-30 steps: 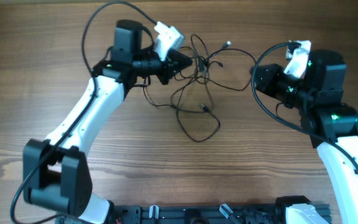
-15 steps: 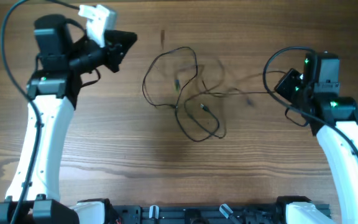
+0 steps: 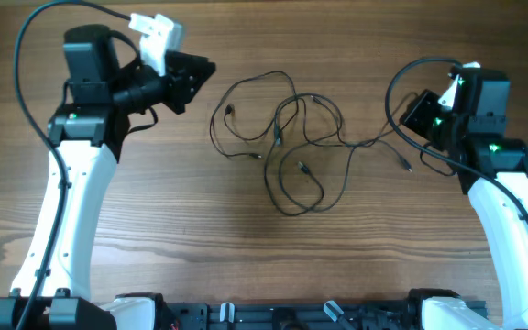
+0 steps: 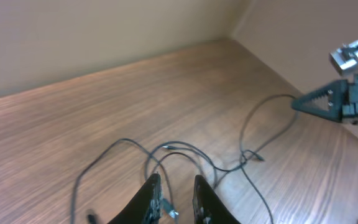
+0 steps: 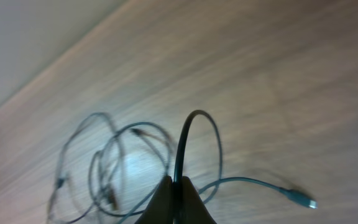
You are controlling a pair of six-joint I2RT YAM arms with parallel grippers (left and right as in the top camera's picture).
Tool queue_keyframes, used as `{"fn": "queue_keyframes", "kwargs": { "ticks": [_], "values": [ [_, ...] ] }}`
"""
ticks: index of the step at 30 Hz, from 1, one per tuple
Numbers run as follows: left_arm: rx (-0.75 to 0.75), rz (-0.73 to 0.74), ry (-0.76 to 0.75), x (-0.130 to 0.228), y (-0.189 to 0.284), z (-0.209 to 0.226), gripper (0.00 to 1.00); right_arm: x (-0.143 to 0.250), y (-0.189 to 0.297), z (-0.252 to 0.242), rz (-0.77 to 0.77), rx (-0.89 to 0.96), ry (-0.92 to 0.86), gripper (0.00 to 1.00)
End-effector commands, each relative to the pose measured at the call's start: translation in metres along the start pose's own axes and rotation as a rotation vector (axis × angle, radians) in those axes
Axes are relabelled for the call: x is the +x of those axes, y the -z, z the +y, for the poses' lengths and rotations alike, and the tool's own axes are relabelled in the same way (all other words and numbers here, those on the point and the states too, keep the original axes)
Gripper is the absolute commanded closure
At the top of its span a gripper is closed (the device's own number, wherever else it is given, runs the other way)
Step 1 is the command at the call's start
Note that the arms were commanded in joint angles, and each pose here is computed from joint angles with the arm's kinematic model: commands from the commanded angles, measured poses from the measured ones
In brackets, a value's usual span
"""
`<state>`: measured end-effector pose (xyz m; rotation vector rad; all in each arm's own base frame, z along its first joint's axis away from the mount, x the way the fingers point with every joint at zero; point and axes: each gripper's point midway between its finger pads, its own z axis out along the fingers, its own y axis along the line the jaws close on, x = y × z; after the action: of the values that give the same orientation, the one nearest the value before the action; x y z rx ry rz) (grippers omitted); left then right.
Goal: Untangle cables
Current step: 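Move both grippers back over the cable pile and lower toward strands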
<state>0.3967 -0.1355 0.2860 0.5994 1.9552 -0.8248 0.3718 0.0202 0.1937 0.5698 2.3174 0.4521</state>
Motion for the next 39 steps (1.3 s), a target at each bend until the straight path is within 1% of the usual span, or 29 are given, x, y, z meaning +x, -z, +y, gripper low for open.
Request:
{"fn": "queue_keyframes", "kwargs": {
  "ticks": [1,3,7,8,10,13,19,21,22,26,28,32,36,38,39],
  "values": [
    [0.05,0.001,-0.041,-0.005,-0.007,-0.023,0.82,0.002,0.005,0.042,0.045,-0.218,0.047,0.95],
    [0.068,0.015,-0.047,-0.002,-0.011,-0.031,0.82,-0.002,0.008,0.054,0.028,-0.269,0.066,0.95],
    [0.111,0.066,-0.059,0.012,-0.025,-0.043,0.82,-0.024,0.022,0.096,-0.071,-0.46,0.143,0.95],
    [0.125,0.088,-0.053,0.018,-0.031,-0.045,0.82,-0.038,0.029,0.109,-0.122,-0.518,0.126,0.95],
    [0.135,0.104,-0.045,0.023,-0.036,-0.046,0.82,-0.049,0.036,0.122,-0.163,-0.583,0.114,0.95],
    [0.151,0.127,-0.035,0.031,-0.044,-0.048,0.83,-0.054,0.029,0.129,-0.154,-0.637,0.086,0.95],
    [0.188,0.153,-0.053,0.038,-0.053,-0.062,0.83,-0.024,-0.03,0.116,-0.008,-0.607,0.112,0.95],
    [0.199,0.156,-0.073,0.039,-0.055,-0.066,0.82,-0.011,-0.046,0.115,0.04,-0.608,0.132,0.95],
    [0.204,0.158,-0.074,0.039,-0.056,-0.069,0.82,0.002,-0.057,0.114,0.078,-0.603,0.157,0.95],
    [0.205,0.16,-0.073,0.04,-0.056,-0.069,0.82,0.032,-0.072,0.108,0.16,-0.558,0.224,0.96],
    [0.204,0.16,-0.073,0.04,-0.056,-0.069,0.82,0.04,-0.077,0.099,0.179,-0.484,0.263,0.95],
    [0.205,0.161,-0.072,0.04,-0.056,-0.069,0.82,0.04,-0.078,0.082,0.196,-0.325,0.396,0.95],
    [0.204,0.162,-0.071,0.04,-0.056,-0.069,0.82,0.023,-0.068,0.083,0.175,-0.256,0.474,0.95],
    [0.203,0.167,-0.067,0.041,-0.055,-0.069,0.82,0.018,-0.064,0.087,0.172,-0.257,0.48,0.93],
    [0.201,0.171,-0.065,0.042,-0.055,-0.069,0.82,0.017,-0.062,0.088,0.174,-0.256,0.48,0.86]
  ]
}}
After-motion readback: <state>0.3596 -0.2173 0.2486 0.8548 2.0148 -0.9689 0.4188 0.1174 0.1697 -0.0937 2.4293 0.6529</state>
